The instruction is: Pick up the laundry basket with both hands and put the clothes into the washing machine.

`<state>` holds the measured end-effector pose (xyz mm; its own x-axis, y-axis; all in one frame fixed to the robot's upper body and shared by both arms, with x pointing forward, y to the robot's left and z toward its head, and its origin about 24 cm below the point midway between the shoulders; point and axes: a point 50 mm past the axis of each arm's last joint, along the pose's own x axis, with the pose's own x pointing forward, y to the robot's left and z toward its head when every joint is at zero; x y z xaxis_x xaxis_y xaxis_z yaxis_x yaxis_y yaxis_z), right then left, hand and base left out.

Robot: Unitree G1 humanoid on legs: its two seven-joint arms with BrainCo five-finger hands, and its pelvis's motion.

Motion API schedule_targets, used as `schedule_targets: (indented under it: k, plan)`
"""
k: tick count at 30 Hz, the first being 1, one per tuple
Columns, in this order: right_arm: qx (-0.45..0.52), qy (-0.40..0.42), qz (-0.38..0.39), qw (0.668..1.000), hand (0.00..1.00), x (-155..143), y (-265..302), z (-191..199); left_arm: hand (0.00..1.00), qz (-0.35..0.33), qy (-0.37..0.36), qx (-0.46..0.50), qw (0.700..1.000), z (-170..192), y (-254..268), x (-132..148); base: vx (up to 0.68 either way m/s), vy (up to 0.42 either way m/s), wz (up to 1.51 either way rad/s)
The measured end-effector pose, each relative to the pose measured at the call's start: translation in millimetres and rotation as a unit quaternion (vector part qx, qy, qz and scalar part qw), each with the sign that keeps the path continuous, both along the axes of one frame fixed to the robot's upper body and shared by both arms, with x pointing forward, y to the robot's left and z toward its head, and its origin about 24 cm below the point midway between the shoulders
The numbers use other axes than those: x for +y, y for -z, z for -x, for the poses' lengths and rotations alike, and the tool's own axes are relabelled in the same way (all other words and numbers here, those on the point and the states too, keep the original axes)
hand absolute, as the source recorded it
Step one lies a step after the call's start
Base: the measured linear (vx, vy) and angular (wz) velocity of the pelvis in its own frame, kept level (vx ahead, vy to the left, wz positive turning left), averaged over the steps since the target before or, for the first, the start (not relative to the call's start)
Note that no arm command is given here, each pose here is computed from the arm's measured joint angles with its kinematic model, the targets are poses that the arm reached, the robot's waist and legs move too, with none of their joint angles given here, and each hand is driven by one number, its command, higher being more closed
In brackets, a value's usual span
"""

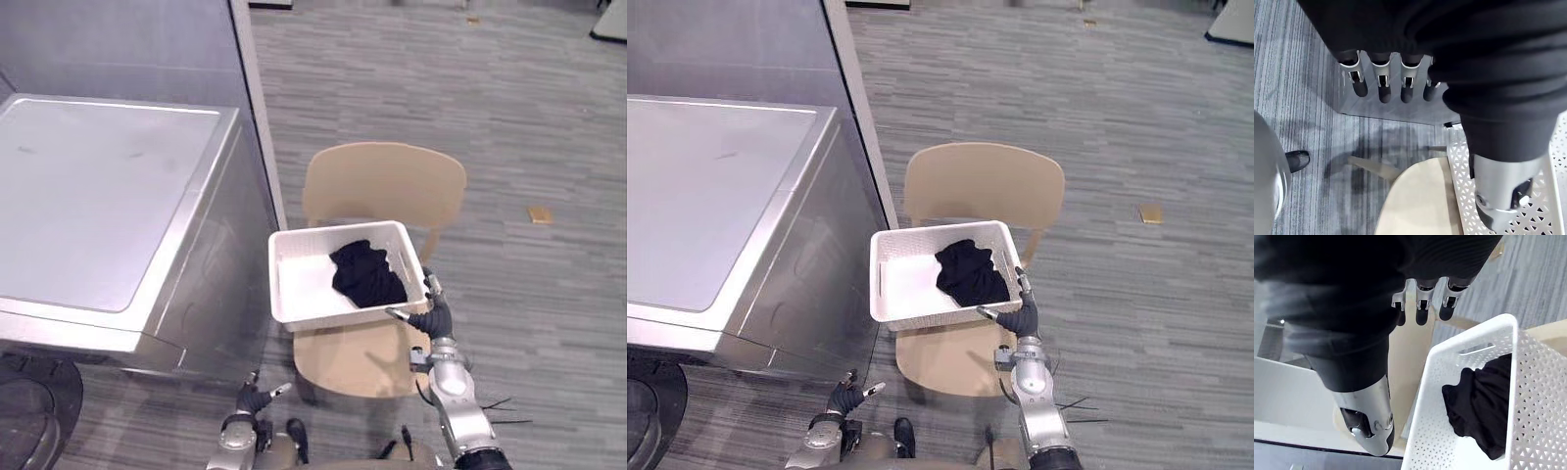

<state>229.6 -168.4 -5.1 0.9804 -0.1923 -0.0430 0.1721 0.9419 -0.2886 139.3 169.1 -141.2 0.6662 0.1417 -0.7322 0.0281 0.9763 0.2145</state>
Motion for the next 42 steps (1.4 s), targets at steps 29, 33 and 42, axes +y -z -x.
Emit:
schedule_targets:
  k: [29,33,42]
  plan:
    - [0.025,0.000,0.219,0.975,0.00,-60,-63,-124,0.00,-0.008,-0.005,-0.086,0.996,-40,-22,13,-0.03,-0.084,0.31]
    - [0.005,0.032,0.255,0.966,0.00,-82,-98,-141,0.00,-0.009,-0.003,-0.104,0.995,-50,-28,13,-0.09,0.010,0.13]
    - [0.014,0.075,0.292,0.953,0.00,-115,-134,-152,0.00,-0.011,0.017,-0.130,0.991,-67,-37,5,0.01,-0.001,0.12]
